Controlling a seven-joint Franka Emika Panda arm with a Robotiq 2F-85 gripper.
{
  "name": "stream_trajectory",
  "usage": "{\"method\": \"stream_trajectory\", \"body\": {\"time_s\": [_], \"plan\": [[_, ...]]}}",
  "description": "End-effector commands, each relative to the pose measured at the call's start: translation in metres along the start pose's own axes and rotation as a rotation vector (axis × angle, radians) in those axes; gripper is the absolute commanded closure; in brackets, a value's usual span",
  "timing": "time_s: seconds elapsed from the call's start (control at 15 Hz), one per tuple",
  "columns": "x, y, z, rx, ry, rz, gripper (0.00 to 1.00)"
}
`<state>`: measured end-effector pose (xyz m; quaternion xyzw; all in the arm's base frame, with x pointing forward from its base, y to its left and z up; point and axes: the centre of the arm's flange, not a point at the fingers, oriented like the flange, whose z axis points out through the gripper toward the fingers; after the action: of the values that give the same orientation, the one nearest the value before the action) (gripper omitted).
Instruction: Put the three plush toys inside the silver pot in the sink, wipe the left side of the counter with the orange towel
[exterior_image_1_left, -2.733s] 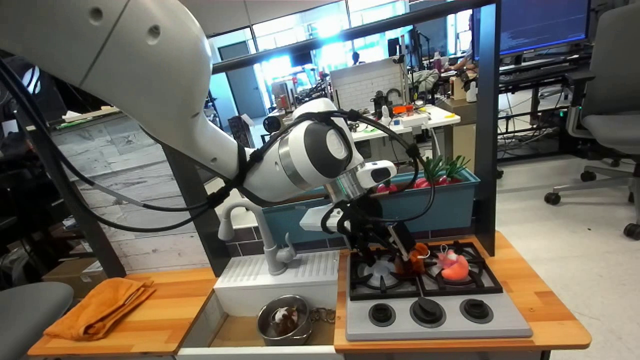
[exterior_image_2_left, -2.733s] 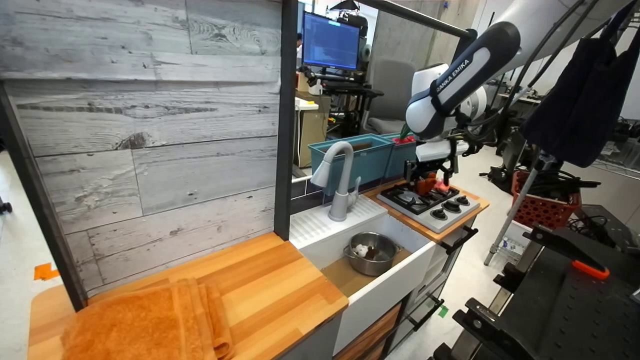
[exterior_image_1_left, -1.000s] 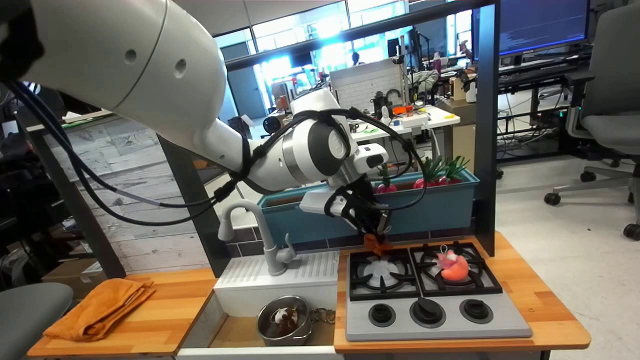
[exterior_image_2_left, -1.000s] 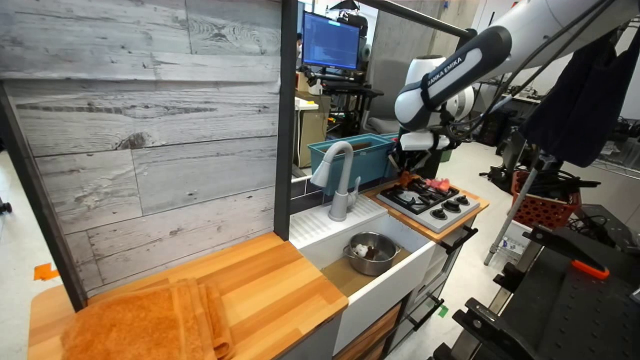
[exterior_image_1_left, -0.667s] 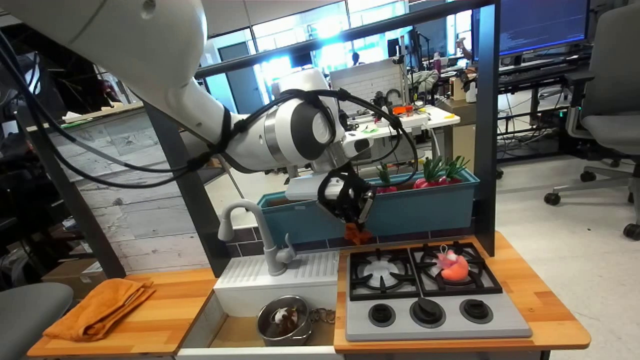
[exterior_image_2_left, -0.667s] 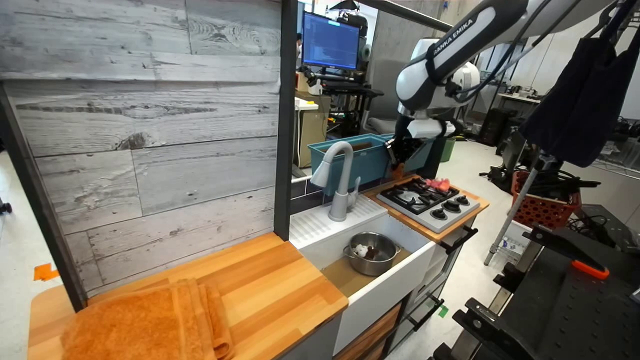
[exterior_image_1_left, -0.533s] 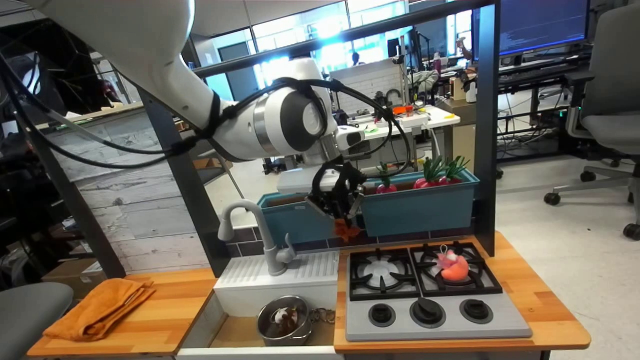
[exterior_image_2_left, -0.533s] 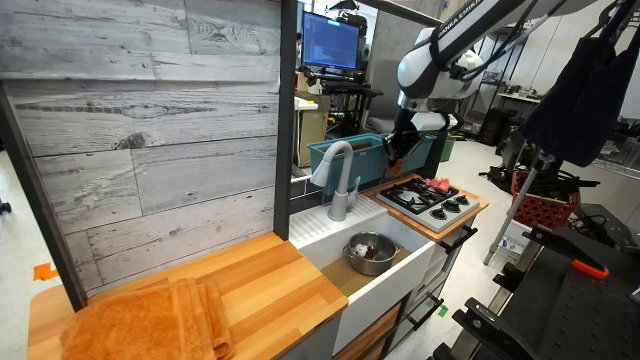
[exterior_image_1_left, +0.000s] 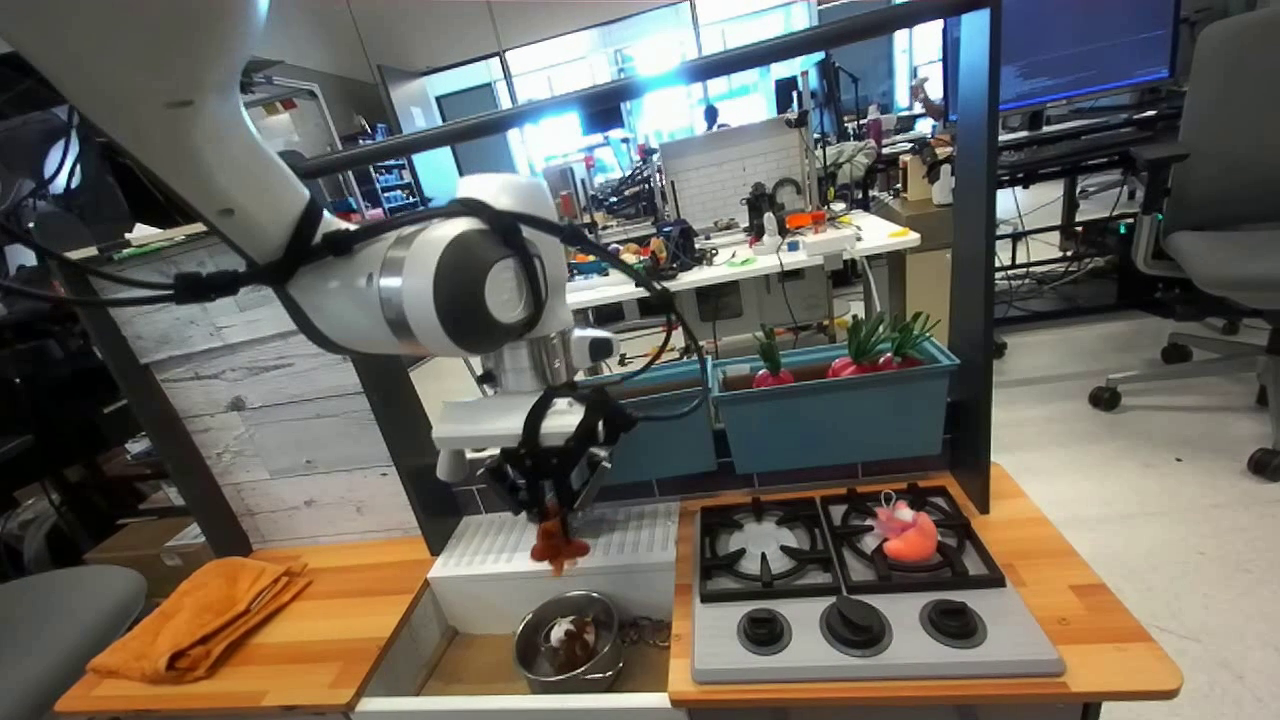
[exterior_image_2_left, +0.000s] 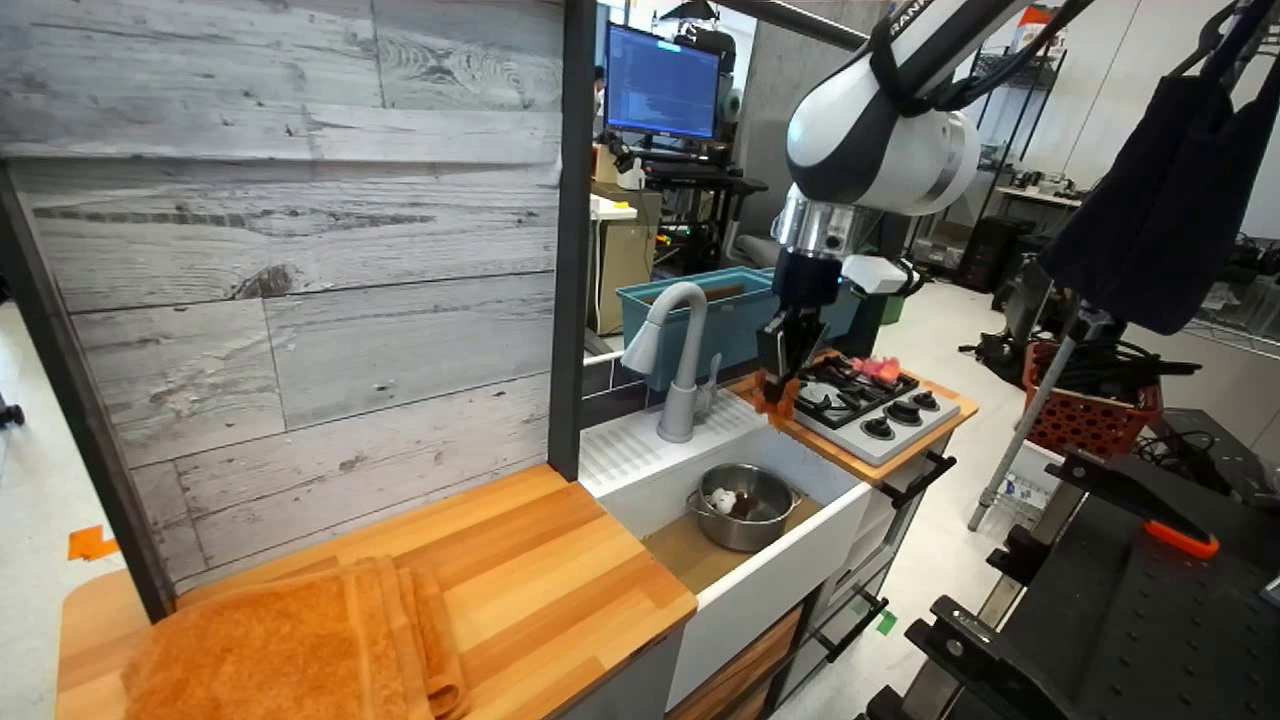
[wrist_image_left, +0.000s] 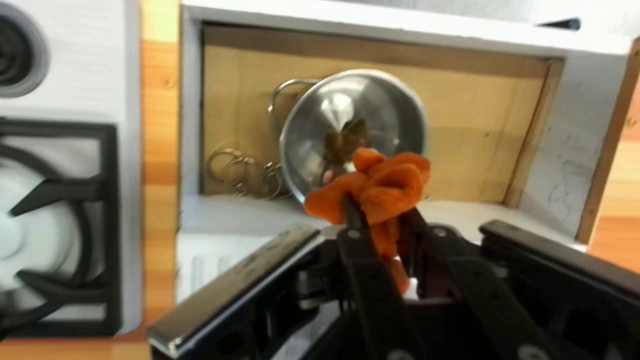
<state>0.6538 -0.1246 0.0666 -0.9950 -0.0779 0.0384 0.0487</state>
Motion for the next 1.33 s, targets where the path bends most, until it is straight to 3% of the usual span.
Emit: {"method": "stream_trajectory", "body": {"time_s": [0.0,0.13,0.4,0.87,0.93,1.07,1.13,1.27], "plan": [[-0.026,-0.040,0.031,0.035,-0.136,-0.100,0.95],[-0.032,-0.054,0.047,0.039,-0.121,-0.103,0.95],[-0.038,-0.067,0.060,0.024,-0.002,-0.113,0.95],[-0.018,-0.050,0.070,-0.069,0.150,-0.037,0.95],[-0.015,-0.047,0.070,-0.073,0.161,-0.026,0.56],[-0.023,-0.048,0.067,-0.053,0.137,-0.039,0.50],[-0.023,-0.047,0.068,-0.054,0.137,-0.036,0.67],[-0.023,-0.047,0.069,-0.053,0.135,-0.036,0.51]]}}
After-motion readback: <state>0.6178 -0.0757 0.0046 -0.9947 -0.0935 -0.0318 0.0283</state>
